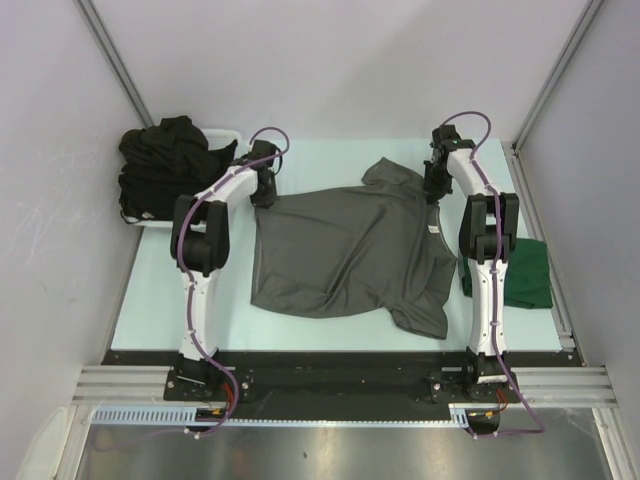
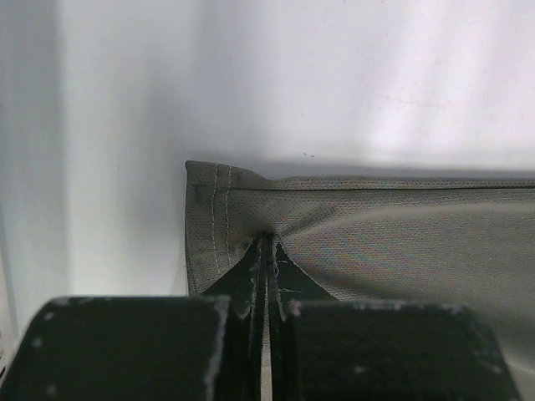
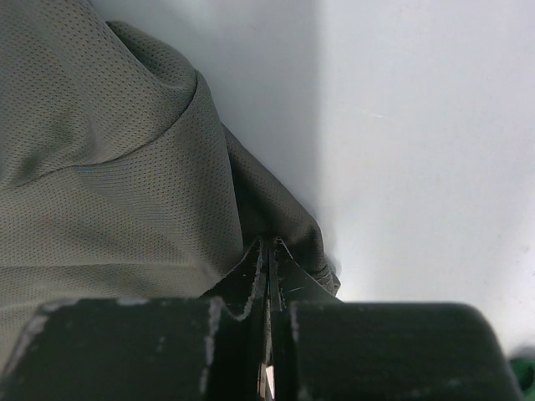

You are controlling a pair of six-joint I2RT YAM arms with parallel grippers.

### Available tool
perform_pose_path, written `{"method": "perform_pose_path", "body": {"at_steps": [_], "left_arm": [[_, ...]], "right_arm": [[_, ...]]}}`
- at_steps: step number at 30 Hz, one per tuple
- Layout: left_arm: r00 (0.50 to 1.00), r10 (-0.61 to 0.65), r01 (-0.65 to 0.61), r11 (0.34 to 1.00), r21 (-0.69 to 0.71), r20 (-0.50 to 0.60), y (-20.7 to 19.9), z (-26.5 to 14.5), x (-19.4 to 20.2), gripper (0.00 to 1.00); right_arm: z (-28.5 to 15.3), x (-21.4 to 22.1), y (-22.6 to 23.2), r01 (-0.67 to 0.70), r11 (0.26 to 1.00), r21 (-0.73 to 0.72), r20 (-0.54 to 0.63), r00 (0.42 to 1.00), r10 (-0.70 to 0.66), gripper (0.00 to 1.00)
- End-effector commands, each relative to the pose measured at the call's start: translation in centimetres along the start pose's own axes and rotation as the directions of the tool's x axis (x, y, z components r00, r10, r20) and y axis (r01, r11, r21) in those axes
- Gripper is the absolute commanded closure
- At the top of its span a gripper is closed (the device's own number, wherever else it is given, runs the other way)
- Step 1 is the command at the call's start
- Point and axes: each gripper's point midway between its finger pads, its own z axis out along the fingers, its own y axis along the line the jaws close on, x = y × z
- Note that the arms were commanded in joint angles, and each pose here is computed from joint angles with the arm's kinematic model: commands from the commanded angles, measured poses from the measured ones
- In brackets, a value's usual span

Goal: Fold and stack the t-shirts
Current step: Flatten out the tshirt

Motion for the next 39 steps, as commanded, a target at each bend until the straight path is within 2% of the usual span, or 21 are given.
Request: {"method": "perform_pose_path", "body": {"at_steps": [1, 16, 19, 33, 39], "left_arm": [[0.995, 0.037, -0.043, 0.997, -0.060, -0.090, 2.4, -0.9, 2.2, 1.00], [0.994, 0.043, -0.049, 0.997, -0.067, -0.099, 3.0, -1.5, 2.3, 1.00], [0.994, 0.045, -0.052, 0.996, -0.068, -0.097, 3.1, -1.7, 2.4, 1.00], [0.994, 0.044, -0.052, 0.996, -0.074, -0.103, 3.6, -2.0, 2.6, 1.00], [0.994, 0.041, -0.047, 0.997, -0.061, -0.099, 3.1, -1.8, 1.9, 1.00]], "right_arm": [[1.4, 0.2, -1.8, 0.013, 0.998, 0.064, -0.016, 1.000, -0.012, 1.00], [0.8, -1.8, -5.8, 0.028, 0.985, 0.168, 0.047, 0.998, -0.036, 1.00], [1.0, -2.1, -7.8, -0.003, 0.983, 0.183, 0.048, 0.999, -0.006, 1.00], [1.8, -1.7, -8.5, -0.023, 0.985, 0.172, 0.033, 0.999, 0.018, 1.00], [0.9, -2.7, -7.6, -0.031, 0.991, 0.132, 0.067, 0.997, 0.022, 1.00]]}}
